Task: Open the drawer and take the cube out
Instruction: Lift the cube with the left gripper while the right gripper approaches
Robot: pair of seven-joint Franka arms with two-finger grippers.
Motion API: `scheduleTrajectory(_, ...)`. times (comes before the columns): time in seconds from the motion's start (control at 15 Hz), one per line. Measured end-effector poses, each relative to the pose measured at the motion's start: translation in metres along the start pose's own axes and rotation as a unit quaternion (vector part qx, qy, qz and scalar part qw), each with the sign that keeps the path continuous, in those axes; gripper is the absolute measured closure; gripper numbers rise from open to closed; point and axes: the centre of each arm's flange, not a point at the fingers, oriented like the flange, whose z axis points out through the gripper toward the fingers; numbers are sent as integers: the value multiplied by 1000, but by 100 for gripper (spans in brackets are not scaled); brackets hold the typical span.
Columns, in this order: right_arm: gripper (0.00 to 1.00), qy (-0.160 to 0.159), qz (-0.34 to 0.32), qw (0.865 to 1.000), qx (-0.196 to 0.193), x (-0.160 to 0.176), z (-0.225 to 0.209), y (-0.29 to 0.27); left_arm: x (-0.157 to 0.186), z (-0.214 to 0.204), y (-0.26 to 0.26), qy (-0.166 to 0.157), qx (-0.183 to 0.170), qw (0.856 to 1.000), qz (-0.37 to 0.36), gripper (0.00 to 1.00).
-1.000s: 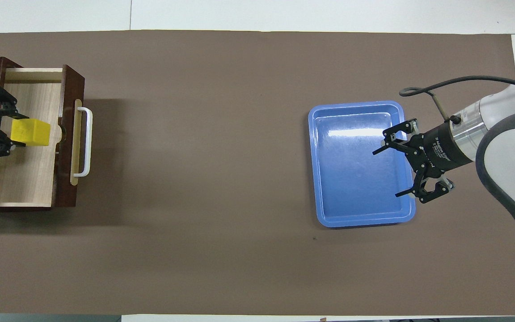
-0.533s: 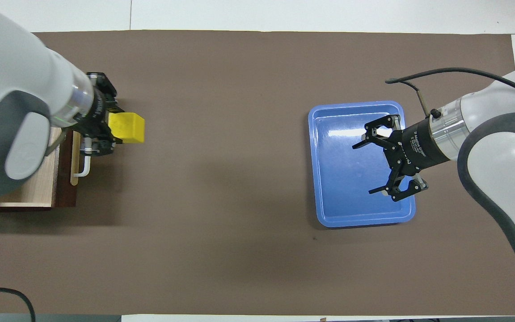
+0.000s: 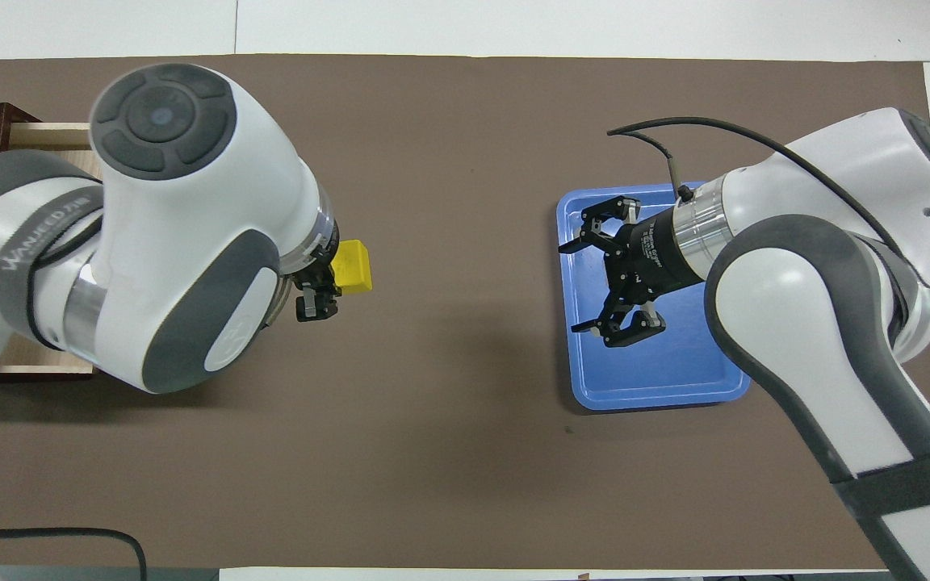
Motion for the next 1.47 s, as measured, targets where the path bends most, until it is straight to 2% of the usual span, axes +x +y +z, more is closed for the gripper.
scheduleTrajectory(0.27,0,-16,-7,1000,20,-21,22,-5,-22,20,-3,-4,13,1000,-15,45)
scheduleTrajectory(0.87,0,-50,-42,998,-2,-46,99,-28,-25,18,-3,-12,12,999,-30,45)
scheduleTrajectory(1.13,0,-58,-57,997,15,-66,117,-55,-28,18,-5,-15,14,999,-28,45)
scheduleTrajectory(1.47,0,-59,-79,995,6,-93,134,-47,-36,18,-11,-17,14,999,-26,45)
